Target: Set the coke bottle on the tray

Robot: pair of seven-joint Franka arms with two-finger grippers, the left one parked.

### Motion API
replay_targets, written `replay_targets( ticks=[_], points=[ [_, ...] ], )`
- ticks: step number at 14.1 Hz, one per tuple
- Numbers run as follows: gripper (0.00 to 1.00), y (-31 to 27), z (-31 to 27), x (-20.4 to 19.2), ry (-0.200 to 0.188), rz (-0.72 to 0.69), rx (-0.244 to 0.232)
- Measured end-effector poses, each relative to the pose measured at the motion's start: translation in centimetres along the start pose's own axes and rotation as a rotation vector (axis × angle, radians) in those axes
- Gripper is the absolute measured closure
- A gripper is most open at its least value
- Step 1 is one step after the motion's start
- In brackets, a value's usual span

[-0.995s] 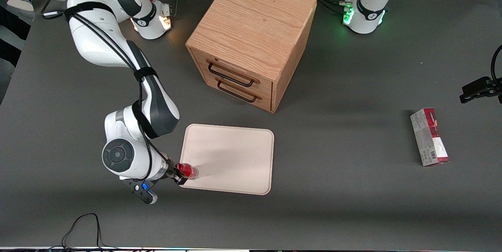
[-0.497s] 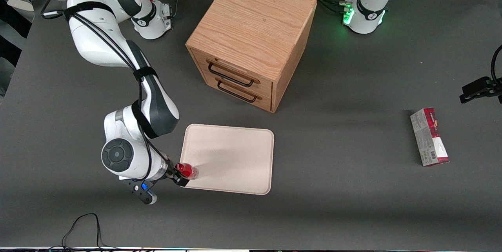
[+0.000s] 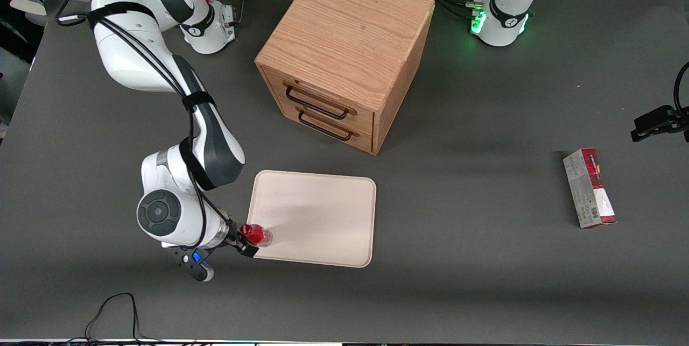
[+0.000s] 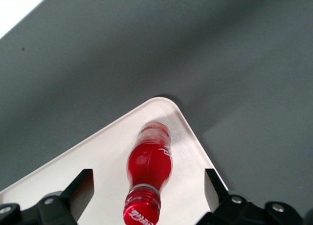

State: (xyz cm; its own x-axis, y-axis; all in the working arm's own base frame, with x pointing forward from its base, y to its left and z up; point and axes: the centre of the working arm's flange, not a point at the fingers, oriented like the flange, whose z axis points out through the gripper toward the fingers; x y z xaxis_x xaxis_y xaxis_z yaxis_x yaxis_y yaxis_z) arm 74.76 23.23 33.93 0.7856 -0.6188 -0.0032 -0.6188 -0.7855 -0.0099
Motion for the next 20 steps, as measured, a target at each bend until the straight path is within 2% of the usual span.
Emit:
replay_targets(
  ticks=[2, 6, 9, 12, 18, 20],
  points=[
    [0.00, 0.8, -2.1, 0.6, 0.001, -0.036, -0.007],
    [0.00, 6.4, -8.9, 3.1, -0.050, -0.136, -0.076],
    [0.00, 11.7, -13.0, 4.1, -0.086, -0.239, -0.076],
    [0.00, 16.5, -16.0, 3.0, -0.114, -0.344, -0.079],
    [0.00, 24.4, -21.8, -2.5, -0.110, -0.507, -0.080],
    [0.00, 26.3, -22.9, -4.2, -0.093, -0.521, -0.078]
  ],
)
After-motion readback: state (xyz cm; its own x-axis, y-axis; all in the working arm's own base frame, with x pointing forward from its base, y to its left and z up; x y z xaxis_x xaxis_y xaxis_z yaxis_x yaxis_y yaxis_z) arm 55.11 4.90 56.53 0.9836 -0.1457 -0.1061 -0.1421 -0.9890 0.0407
